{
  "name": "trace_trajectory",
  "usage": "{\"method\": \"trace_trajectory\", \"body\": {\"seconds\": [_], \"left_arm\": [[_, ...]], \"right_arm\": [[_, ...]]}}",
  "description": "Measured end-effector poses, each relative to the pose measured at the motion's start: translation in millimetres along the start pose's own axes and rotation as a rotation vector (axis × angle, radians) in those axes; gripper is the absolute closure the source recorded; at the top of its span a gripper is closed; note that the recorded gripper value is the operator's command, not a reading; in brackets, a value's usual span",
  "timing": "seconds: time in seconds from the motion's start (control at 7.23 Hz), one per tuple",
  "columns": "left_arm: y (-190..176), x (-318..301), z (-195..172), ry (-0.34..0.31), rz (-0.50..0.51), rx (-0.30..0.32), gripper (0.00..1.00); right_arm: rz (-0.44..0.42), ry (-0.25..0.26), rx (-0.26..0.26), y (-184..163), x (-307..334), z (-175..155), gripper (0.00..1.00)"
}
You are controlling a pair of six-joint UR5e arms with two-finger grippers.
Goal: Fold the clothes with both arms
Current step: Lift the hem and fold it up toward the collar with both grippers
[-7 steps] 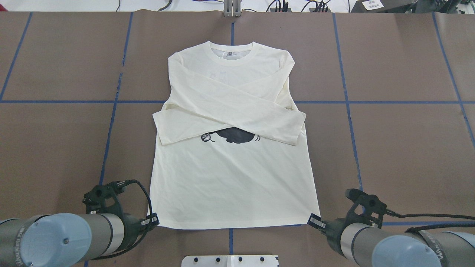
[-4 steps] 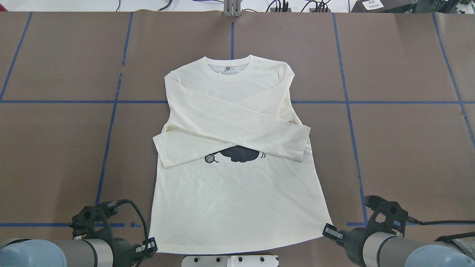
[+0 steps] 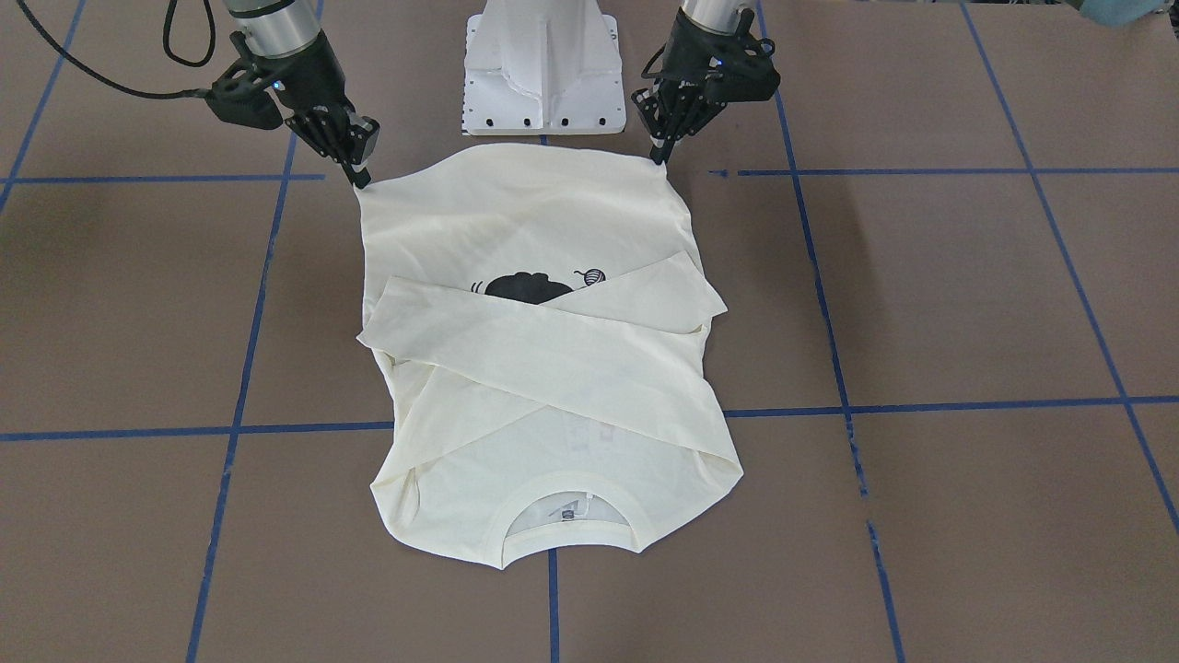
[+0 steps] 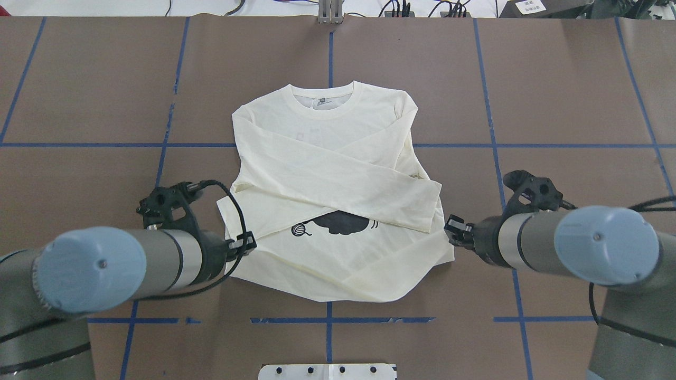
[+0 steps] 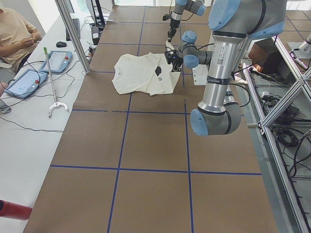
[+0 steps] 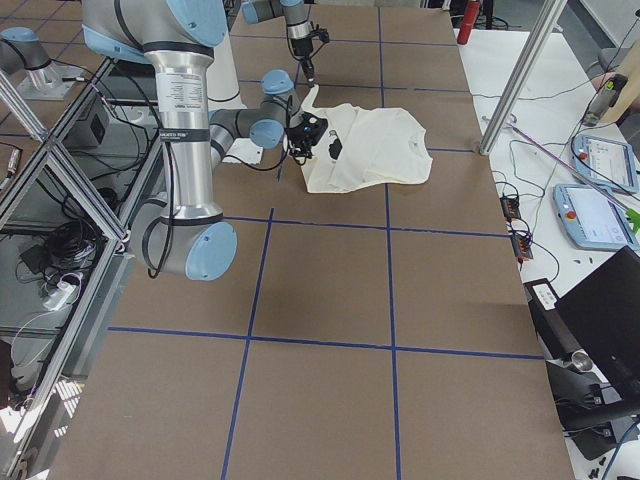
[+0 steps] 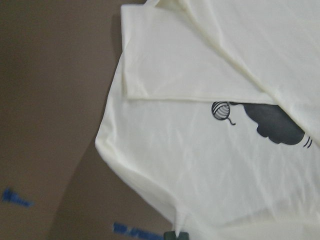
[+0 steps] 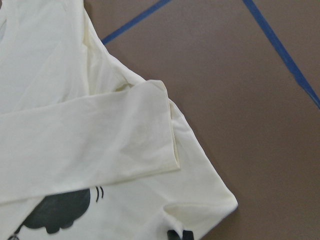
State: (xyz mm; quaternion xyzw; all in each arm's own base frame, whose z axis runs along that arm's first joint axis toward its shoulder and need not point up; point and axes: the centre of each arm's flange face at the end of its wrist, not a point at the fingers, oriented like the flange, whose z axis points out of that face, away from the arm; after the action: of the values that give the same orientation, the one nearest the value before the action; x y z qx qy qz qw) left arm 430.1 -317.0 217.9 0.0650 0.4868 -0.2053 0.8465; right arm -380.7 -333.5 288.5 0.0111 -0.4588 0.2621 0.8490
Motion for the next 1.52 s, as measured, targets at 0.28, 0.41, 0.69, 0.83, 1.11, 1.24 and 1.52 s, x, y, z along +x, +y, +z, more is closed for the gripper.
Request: {"method": "trace_trajectory", "body": {"seconds": [0.28,0.41,0.69,0.83,1.11,1.24,1.52], "left_arm": [[-104,-4,27,-0.032,0.046,0.118,1.0],[-146,-11,46,-0.034,0.048,0.152,1.0],[-197,-7,89,-0.041,0.035,0.193,1.0],[-212,-7,111,-0.047,0.028,0.202,1.0],[-231,-26,162,-0.04,0.027,0.212,1.0],[-235,-34,175,-0.039,0.028,0.216,0.82],[-238,-39,181,-0.038,0.04,0.22,0.54]], "right_arm": [[-0.029,0.048,0.06,-85,-51,35,1.0],[-0.042,0.084,0.088,-120,-71,57,1.0],[-0.037,0.149,0.118,-171,-113,106,1.0],[-0.034,0.162,0.129,-191,-128,128,1.0],[-0.048,0.175,0.139,-221,-145,164,1.0],[-0.053,0.178,0.139,-228,-147,176,0.83],[-0.059,0.166,0.14,-233,-147,186,0.41]]}}
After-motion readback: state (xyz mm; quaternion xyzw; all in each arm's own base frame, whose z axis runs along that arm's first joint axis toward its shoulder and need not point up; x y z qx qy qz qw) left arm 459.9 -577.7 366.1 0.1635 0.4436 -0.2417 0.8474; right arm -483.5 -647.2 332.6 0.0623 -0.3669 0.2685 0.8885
